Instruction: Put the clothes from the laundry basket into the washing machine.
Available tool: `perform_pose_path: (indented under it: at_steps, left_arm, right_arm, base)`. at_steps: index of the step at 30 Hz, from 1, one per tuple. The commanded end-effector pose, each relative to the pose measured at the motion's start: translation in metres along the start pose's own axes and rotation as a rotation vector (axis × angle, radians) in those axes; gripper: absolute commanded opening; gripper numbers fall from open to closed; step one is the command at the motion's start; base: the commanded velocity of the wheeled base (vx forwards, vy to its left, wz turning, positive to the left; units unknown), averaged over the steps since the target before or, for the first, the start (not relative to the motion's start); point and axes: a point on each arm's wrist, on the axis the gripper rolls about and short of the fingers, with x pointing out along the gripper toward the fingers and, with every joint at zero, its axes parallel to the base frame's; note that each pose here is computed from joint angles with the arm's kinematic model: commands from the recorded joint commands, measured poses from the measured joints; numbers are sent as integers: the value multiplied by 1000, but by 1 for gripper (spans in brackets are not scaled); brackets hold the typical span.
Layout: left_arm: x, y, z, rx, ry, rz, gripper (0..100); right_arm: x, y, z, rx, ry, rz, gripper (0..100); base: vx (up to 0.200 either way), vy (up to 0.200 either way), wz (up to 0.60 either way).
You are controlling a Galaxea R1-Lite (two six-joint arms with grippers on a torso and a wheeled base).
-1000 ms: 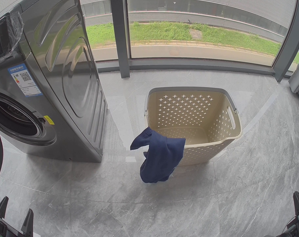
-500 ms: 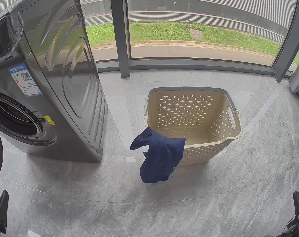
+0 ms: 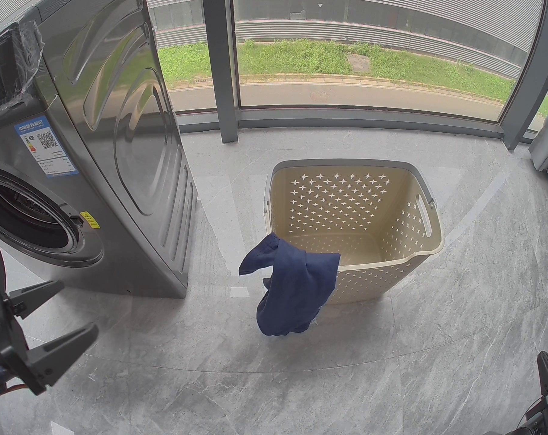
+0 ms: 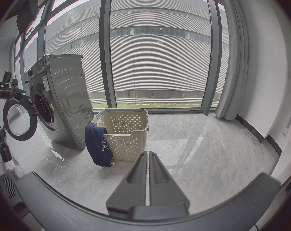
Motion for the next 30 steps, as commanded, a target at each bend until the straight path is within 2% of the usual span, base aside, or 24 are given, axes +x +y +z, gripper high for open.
perform_pose_path:
  at_steps: [1, 14, 23, 29, 30]
  left_arm:
    - [55, 4, -15, -38, 178, -83, 100]
    - [116, 3, -5, -29, 265, -119, 100]
    - [140, 3, -5, -22, 246, -123, 100]
    - [156, 5, -17, -28, 305, -123, 100]
    - [158, 5, -18, -29, 308, -122, 100]
  right_arm:
    - [0, 0, -5, -1, 1, 1, 0]
    - [0, 0, -5, 1, 1, -1, 0]
    - [0, 0, -5, -1, 1, -4, 0]
    - [0, 0, -5, -4, 1, -7, 0]
    - [0, 0, -5, -4, 1, -7, 100]
  base:
    - [0, 0, 0]
    - [0, 0, 0]
    - [0, 0, 0]
    - [0, 0, 0]
    - [0, 0, 0]
